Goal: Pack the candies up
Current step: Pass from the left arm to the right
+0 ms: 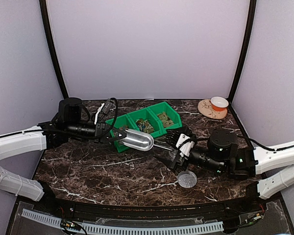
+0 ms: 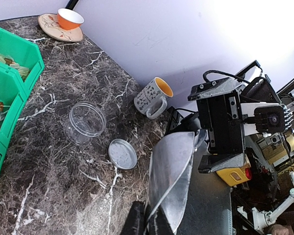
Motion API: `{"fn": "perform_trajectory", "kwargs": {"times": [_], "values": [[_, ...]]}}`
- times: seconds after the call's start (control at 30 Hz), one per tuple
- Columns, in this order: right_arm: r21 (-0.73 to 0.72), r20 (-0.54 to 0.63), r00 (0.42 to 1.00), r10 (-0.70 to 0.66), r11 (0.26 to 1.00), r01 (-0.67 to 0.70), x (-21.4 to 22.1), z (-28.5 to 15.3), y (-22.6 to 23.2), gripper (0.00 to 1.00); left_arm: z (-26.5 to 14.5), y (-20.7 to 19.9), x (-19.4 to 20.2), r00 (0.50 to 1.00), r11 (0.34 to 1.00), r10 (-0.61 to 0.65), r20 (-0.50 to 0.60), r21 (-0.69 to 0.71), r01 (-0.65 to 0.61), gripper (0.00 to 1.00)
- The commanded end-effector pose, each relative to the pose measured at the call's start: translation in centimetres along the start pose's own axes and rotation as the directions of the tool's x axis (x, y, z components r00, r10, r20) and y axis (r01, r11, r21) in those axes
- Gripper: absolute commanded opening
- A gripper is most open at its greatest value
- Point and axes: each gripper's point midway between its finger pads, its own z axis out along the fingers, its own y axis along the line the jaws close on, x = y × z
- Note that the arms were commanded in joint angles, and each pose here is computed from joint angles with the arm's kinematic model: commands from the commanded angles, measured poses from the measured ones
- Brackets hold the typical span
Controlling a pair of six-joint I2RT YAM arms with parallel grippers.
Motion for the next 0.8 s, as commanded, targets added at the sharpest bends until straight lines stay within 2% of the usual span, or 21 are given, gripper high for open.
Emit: {"fn": "perform_trajectory", "kwargs": {"times": [0.0, 0.07, 0.17, 0.3, 0.53, 0.77], "values": [[-0.004, 0.04, 0.999, -0.006, 1.0, 0.006, -0.8, 0.4, 0.0, 0.92, -0.2, -1.4, -0.3, 1.0, 0.998, 0.013, 0.015, 0.06, -0.014, 0.0], [-0.009, 0.026, 1.0, -0.008, 1.0, 0.008, -0.8, 0.7, 0.1, 0.87, -0.2, -1.4, -0.3, 1.0, 0.998, 0.01, 0.016, 0.063, -0.011, 0.0], [-0.021, -0.002, 1.0, -0.008, 1.0, 0.008, -0.6, 1.3, 0.4, 0.7, -0.2, -1.5, -0.4, 1.0, 0.998, 0.01, 0.019, 0.069, -0.012, 0.0], [-0.039, 0.002, 1.0, -0.015, 0.999, 0.015, -0.8, 1.6, 0.7, 0.66, -0.2, -1.6, -0.3, 1.0, 0.997, 0.005, 0.015, 0.074, -0.006, 0.0], [-0.039, 0.032, 0.999, -0.026, 0.999, 0.028, -1.3, 1.3, 0.7, 0.51, 0.0, -1.2, 0.3, 1.0, 0.997, -0.015, 0.002, 0.073, 0.015, 0.0], [-0.051, 0.039, 0.999, -0.025, 0.998, 0.027, -1.5, 1.5, 0.9, 0.45, 0.1, -1.3, 0.3, 1.0, 0.996, -0.019, 0.005, 0.084, 0.018, 0.0]]}}
